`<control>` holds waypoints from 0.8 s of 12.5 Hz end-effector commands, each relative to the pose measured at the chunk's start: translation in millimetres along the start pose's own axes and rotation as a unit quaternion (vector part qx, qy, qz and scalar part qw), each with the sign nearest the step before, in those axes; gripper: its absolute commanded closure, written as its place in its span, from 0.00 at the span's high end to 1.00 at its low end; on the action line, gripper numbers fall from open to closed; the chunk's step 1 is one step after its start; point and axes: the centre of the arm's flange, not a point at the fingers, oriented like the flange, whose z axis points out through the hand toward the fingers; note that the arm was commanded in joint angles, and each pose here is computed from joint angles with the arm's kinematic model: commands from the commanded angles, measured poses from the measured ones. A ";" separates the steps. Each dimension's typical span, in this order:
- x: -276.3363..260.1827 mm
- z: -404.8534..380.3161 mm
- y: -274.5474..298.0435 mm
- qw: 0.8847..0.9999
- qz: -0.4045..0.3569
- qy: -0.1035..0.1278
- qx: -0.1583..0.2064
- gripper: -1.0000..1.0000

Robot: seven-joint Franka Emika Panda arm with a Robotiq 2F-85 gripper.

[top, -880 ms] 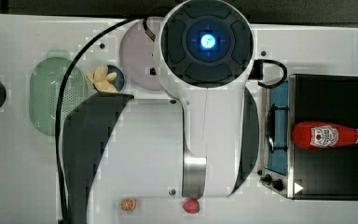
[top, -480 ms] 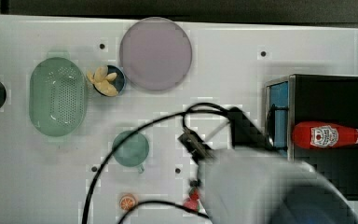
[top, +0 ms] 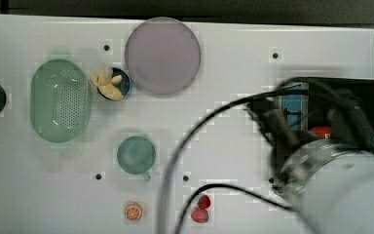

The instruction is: Pick Ketchup from oven and place it on table.

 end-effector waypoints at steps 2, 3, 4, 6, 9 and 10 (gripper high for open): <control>70.0 63.0 72.4 0.992 0.110 -0.033 -0.048 1.00; 83.1 72.3 83.4 0.990 0.126 -0.030 -0.051 1.00; 96.0 82.6 93.2 0.988 0.140 -0.025 -0.053 1.00; 120.4 104.0 109.4 0.985 0.164 -0.008 -0.056 1.00; 154.2 140.5 132.5 0.978 0.195 0.023 -0.067 1.00; 164.3 153.7 139.9 0.976 0.204 0.030 -0.074 1.00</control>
